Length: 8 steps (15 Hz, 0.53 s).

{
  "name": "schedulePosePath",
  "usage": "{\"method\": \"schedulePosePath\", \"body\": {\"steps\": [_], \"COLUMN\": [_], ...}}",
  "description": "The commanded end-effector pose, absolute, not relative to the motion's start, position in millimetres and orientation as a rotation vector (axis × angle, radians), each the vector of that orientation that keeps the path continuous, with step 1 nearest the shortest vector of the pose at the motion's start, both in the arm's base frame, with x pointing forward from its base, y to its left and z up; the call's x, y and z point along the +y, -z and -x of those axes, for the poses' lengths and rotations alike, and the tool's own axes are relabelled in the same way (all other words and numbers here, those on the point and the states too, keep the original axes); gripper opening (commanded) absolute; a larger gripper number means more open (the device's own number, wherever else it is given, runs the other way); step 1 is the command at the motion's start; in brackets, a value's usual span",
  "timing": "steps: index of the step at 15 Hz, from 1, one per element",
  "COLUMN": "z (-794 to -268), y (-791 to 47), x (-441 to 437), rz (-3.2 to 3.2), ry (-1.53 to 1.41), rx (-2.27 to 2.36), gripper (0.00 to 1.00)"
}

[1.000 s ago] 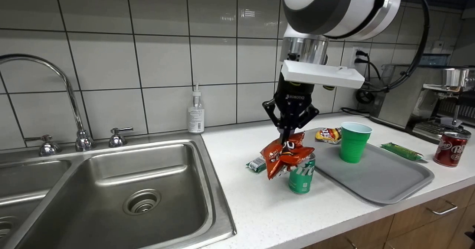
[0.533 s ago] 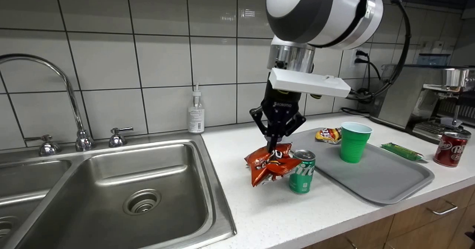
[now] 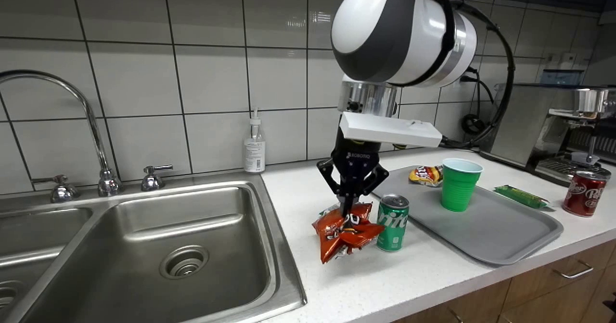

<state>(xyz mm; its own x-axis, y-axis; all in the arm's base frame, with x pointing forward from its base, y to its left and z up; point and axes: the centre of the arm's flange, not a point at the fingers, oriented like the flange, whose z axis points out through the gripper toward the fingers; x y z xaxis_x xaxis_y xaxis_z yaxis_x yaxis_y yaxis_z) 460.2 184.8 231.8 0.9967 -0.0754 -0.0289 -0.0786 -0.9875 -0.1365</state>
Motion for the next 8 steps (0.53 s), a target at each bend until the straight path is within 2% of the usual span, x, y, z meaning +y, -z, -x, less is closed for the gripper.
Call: {"method": "schedulePosePath", "body": {"steps": [1, 4, 5, 6, 8], "z": [-472.0, -473.3, -473.2, -473.2, -472.8], "y": [-217.3, -211.1, -209.8, -208.2, -209.1], "x": [192.4, 197.4, 197.7, 197.7, 195.9], "rz": [2.964, 2.951, 2.953, 2.952, 2.954], "ry": [-0.034, -0.044, -0.054, -0.065, -0.071], "rx": [0.083, 0.064, 0.063, 0.070, 0.067], "gripper": [0.00, 0.00, 0.26, 0.27, 0.40]}}
